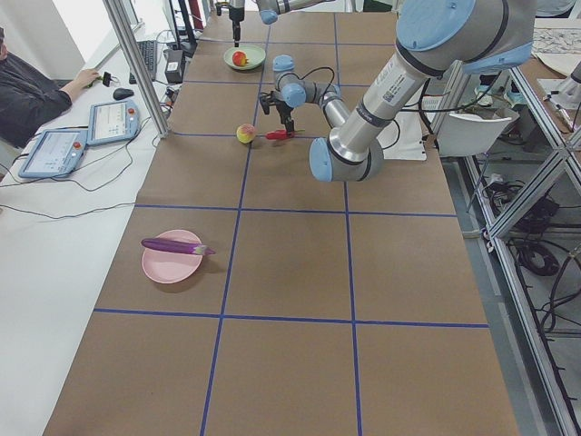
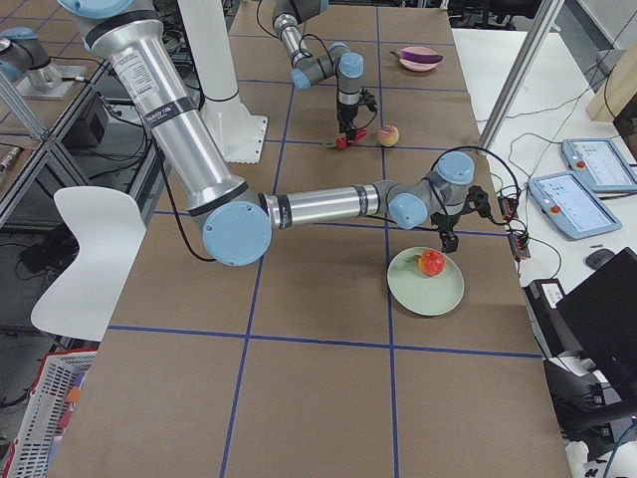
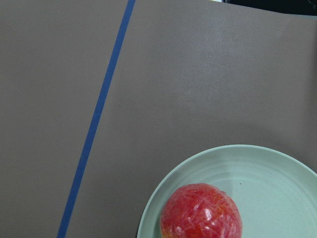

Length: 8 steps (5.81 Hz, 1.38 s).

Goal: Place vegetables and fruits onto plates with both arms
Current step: 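Grasp the red chili pepper with the left gripper and lift it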

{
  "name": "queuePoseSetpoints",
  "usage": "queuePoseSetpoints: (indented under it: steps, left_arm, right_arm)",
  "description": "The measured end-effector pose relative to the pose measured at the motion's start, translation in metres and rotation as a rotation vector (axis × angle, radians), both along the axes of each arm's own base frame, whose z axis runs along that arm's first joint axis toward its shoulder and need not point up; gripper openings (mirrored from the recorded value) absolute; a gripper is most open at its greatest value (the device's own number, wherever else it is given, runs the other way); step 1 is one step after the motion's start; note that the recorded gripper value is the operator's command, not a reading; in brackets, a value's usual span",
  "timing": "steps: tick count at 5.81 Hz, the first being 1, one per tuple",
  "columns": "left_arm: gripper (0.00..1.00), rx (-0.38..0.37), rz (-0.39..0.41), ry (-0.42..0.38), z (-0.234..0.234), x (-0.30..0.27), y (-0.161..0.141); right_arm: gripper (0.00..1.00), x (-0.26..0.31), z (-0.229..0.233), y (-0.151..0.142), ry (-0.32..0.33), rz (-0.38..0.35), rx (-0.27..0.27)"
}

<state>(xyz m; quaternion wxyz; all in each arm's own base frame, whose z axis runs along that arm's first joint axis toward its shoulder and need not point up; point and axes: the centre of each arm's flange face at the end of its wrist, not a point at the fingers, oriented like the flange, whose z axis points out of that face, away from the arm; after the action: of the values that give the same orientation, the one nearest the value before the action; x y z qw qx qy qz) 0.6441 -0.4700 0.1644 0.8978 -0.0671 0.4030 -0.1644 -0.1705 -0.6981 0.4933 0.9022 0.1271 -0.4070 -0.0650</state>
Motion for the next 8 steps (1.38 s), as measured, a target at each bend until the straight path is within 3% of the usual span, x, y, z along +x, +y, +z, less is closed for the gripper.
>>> queuePoseSetpoints:
  steps: [1,2,4,6,8]
  left_arm:
    - [0.75,-0.002,-0.008,-0.005,0.004,-0.001,-0.006]
    - [0.58,-0.002,-0.013,-0.004,0.009,0.0,-0.011]
    - [0.0,0.001,-0.024,0.001,0.018,0.001,-0.023]
    - [0.0,-0.013,-0.037,0.01,0.007,-0.013,-0.039]
    - [0.0,-0.065,-0.029,0.015,-0.01,-0.064,-0.078]
  right_arm:
    - [0.99,0.004,-0.002,0.0,-0.011,-0.001,-0.001]
    - [0.99,0.005,-0.002,0.001,-0.014,-0.001,-0.002]
    - [0.99,0.005,-0.003,0.001,-0.015,-0.001,0.0]
    - [0.99,0.005,-0.016,0.002,-0.042,0.008,-0.012]
    - [0.99,-0.012,-0.08,0.02,-0.118,0.06,-0.083]
